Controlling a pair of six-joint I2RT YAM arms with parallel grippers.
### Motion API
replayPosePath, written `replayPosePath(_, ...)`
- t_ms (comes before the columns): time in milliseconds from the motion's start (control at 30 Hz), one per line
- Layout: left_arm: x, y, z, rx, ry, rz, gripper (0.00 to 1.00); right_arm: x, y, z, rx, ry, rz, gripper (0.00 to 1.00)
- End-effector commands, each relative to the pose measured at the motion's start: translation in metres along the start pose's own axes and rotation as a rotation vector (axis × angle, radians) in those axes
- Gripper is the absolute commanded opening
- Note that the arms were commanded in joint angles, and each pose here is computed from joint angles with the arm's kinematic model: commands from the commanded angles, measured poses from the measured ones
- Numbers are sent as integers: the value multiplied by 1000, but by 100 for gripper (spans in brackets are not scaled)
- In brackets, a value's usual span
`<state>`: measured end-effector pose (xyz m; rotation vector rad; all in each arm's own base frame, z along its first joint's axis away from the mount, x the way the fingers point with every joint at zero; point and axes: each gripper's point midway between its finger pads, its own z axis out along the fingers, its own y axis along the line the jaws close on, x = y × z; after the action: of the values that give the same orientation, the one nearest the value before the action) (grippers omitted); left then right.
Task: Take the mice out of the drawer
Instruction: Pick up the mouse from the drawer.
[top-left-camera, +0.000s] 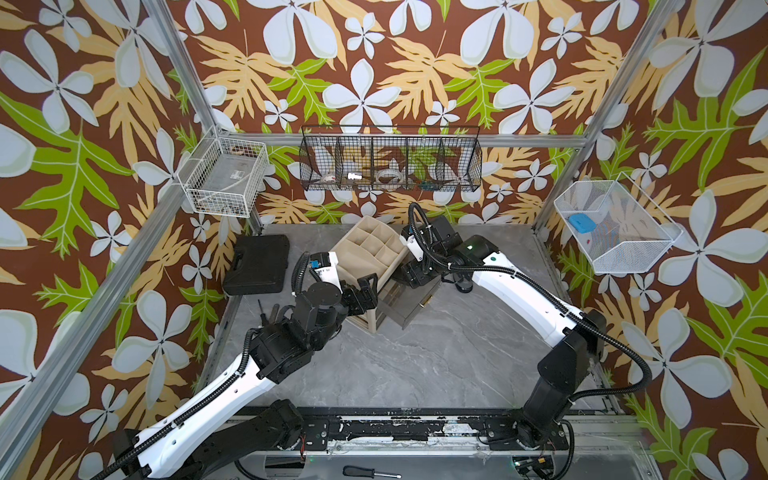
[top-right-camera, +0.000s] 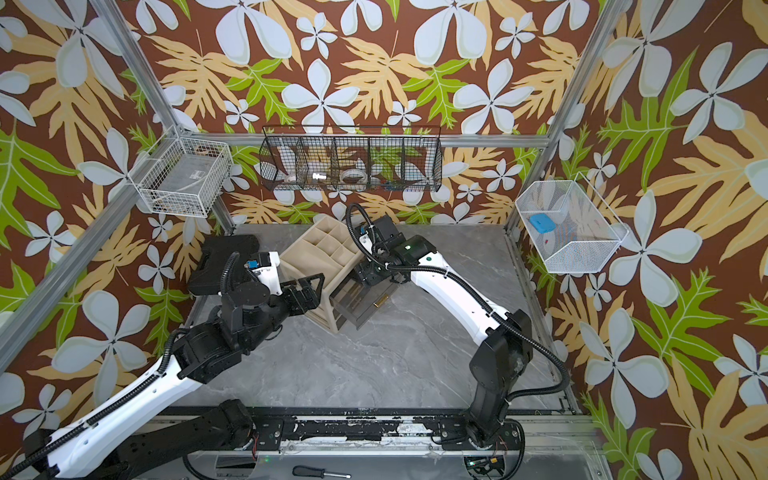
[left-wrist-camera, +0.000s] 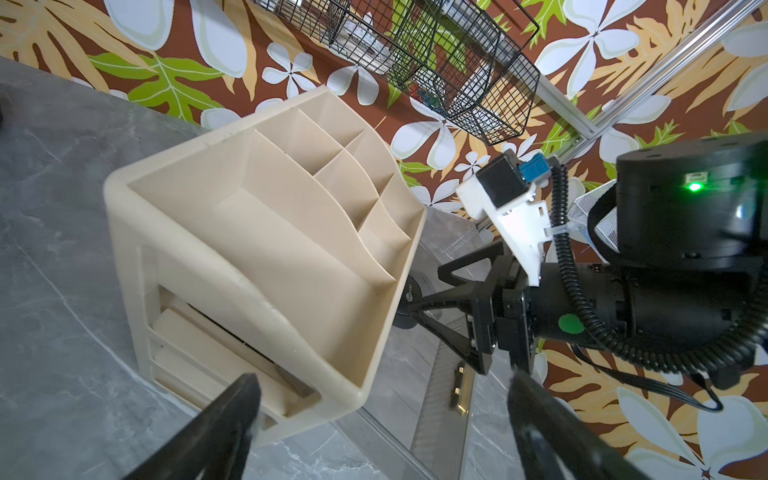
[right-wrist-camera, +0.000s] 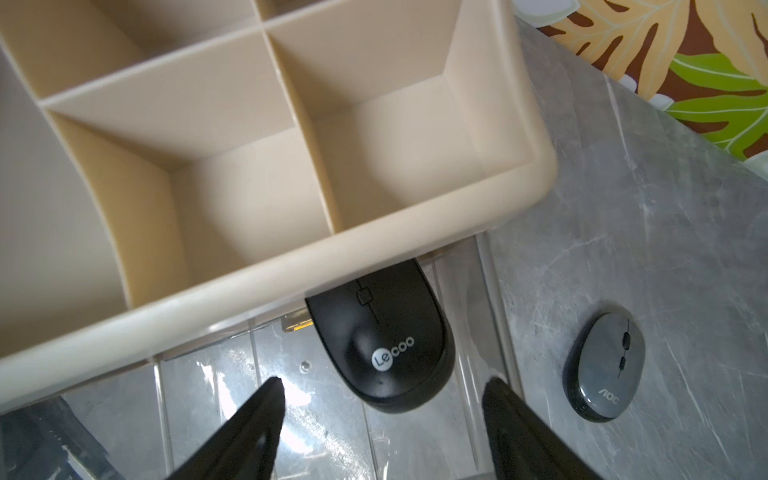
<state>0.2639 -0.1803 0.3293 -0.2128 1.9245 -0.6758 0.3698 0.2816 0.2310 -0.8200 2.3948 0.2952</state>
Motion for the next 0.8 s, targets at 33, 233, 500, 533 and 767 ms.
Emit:
replayPosePath(33,-3,4,2,-26,-19,3,95,-3,-2,5,11,6,-41,78)
replayPosePath(233,-2,5,7,-41,-15,13,95,-5,-2,18,10,33,-62,79)
replayPosePath(500,-4,7,8,-54,-18,20,96,0,1,31,-16,71,-76,81)
replayPosePath(533,-4,7,8,-54,-19,19,96,1,3,31,-28,79,-78,81)
replayPosePath(767,-6,8,9,-52,-16,13,96,12,17,21,-104,81,-62,80)
